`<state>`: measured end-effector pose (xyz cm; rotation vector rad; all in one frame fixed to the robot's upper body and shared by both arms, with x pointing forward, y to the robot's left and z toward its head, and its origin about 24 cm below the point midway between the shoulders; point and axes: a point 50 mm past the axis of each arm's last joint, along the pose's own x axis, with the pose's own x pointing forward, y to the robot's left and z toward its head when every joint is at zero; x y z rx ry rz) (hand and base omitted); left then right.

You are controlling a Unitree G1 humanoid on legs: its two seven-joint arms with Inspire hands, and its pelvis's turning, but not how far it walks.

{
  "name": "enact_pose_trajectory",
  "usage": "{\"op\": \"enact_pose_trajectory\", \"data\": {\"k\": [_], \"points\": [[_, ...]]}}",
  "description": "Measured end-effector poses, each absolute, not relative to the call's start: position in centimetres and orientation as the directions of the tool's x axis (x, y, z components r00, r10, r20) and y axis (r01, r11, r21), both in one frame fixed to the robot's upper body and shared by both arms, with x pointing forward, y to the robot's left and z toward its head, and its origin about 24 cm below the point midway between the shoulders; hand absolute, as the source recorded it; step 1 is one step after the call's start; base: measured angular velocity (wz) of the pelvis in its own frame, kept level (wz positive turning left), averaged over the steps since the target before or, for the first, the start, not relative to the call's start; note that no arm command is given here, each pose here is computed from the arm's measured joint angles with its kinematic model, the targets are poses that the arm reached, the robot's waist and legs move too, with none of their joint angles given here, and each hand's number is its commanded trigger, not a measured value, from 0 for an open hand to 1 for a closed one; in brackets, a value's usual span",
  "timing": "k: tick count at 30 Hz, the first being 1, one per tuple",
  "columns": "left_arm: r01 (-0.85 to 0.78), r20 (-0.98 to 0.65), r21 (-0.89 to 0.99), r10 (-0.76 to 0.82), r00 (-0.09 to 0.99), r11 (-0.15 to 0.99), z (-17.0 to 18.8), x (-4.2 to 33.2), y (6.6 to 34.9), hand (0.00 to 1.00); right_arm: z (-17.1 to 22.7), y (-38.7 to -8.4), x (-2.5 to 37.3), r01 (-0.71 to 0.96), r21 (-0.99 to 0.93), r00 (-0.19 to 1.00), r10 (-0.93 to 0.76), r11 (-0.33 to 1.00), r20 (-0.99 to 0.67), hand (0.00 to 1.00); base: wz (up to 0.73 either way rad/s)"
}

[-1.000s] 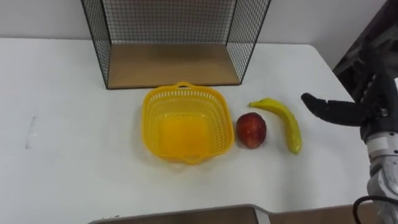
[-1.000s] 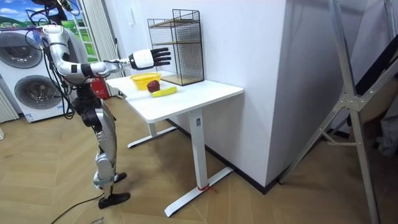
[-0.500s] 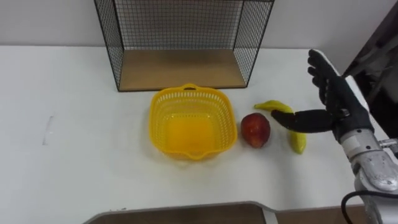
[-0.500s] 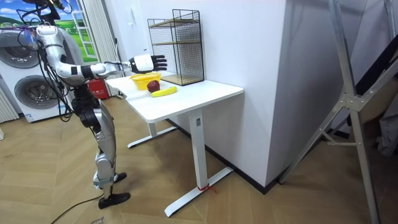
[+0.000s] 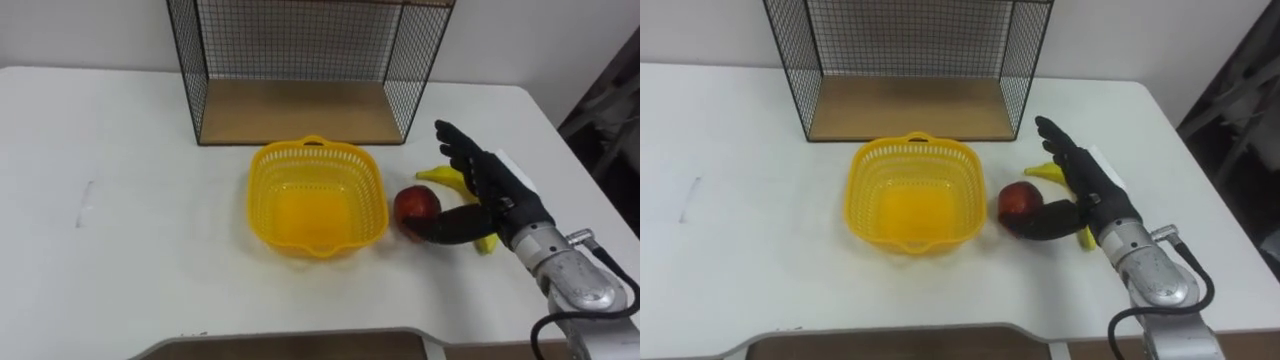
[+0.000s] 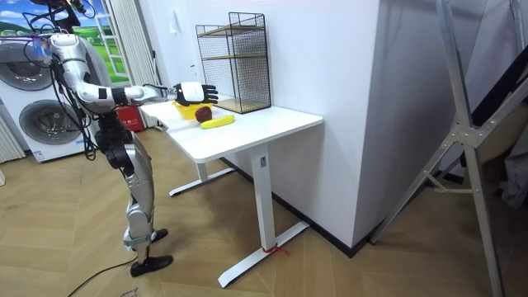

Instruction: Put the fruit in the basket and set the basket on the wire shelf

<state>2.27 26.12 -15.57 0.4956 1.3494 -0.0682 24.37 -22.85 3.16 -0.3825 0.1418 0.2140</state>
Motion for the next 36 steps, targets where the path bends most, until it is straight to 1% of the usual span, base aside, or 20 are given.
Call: {"op": "enact_pose_trajectory", "data": {"k": [7, 20, 25, 36], "points": [[0.33, -0.946, 0.295, 0.225, 0.235, 0.897, -15.6, 2.4, 26.1, 0.0, 2.8, -22.8, 24.3, -0.266, -0.345, 0.957, 0.204, 0.9, -0.206, 0.0, 0.0], [0.348, -0.939, 0.304, 0.216, 0.268, 0.887, -15.4, 3.1, 25.8, 0.0, 0.2, -23.3, 23.6, -0.287, -0.309, 0.929, 0.184, 0.907, -0.322, 0.0, 0.0], [0.352, -0.94, 0.301, 0.212, 0.268, 0.887, -15.4, 3.1, 25.7, 0.0, 0.1, -23.3, 23.6, -0.289, -0.306, 0.927, 0.185, 0.907, -0.327, 0.0, 0.0], [0.375, -0.939, 0.306, 0.212, 0.271, 0.875, -15.4, 3.3, 25.9, 0.0, -1.4, -24.0, 23.7, -0.284, -0.281, 0.906, 0.161, 0.917, -0.392, 0.0, 0.0]]}}
